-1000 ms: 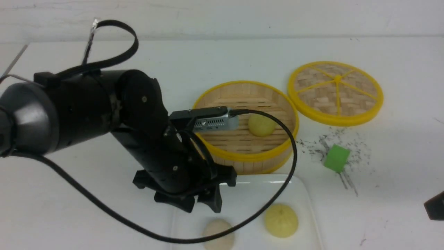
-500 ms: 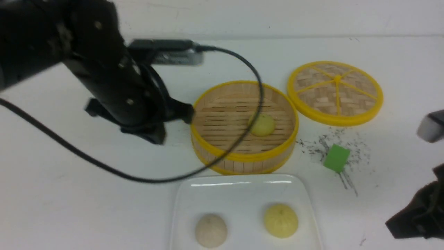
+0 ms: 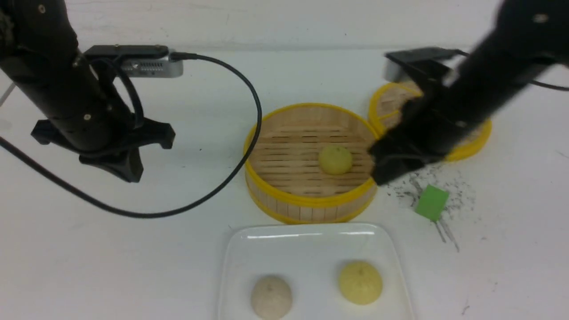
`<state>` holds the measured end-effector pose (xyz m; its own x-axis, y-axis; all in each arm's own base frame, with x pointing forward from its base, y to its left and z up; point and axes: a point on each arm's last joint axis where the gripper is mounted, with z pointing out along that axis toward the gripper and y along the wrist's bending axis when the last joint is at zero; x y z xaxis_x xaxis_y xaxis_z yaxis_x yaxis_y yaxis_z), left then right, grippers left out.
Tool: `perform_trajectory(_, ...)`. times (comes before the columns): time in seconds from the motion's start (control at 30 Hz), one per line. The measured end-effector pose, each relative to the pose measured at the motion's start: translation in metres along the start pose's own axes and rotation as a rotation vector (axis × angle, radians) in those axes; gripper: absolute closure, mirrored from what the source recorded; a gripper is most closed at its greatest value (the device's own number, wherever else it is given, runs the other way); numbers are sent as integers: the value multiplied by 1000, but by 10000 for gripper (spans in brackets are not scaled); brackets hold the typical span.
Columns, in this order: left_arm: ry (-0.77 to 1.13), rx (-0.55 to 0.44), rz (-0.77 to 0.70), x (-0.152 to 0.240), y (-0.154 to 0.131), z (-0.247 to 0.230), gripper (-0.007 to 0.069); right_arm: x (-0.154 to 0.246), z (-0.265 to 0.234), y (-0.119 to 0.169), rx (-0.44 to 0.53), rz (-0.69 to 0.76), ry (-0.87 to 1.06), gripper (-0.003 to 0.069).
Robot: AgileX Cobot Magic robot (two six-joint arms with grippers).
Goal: Put the steamed buns into the plate on the white tablecloth.
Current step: 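Reach toward a bun in the bamboo steamer with the right gripper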
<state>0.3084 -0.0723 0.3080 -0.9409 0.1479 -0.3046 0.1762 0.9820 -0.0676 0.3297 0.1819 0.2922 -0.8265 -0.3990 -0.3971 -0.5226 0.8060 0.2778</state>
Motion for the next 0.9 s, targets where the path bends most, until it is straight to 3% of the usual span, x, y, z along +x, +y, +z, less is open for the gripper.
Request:
perform_trajectory(0.03, 1, 17, -8, 0, -2, 0, 617, -17, 14, -3, 12, -16, -12, 391)
perform_trajectory(0.23, -1, 39, -17, 0, -4, 0, 613, -59, 60, -24, 73, -17, -61, 166)
perform_trajectory(0.37, -2, 38, -13, 0, -3, 0, 613, -68, 83, -33, 83, -5, -66, 113)
perform_trajectory(0.47, -3, 25, -1, 0, -2, 0, 609, -67, 108, -44, 114, -14, -27, 112)
perform_trajectory(0.53, -2, 17, 3, 0, -2, 0, 608, -66, 113, -48, 134, -21, -14, 125)
perform_trajectory(0.67, -2, 11, 5, 0, -1, 0, 606, -65, 117, -57, 174, -24, 1, 249)
perform_trajectory(0.83, -2, 11, 6, 0, -1, 0, 606, -67, 100, -51, 168, -45, 25, 583)
perform_trajectory(0.9, -2, 11, 6, 0, -1, 0, 603, -69, 78, -42, 144, -56, 51, 634)
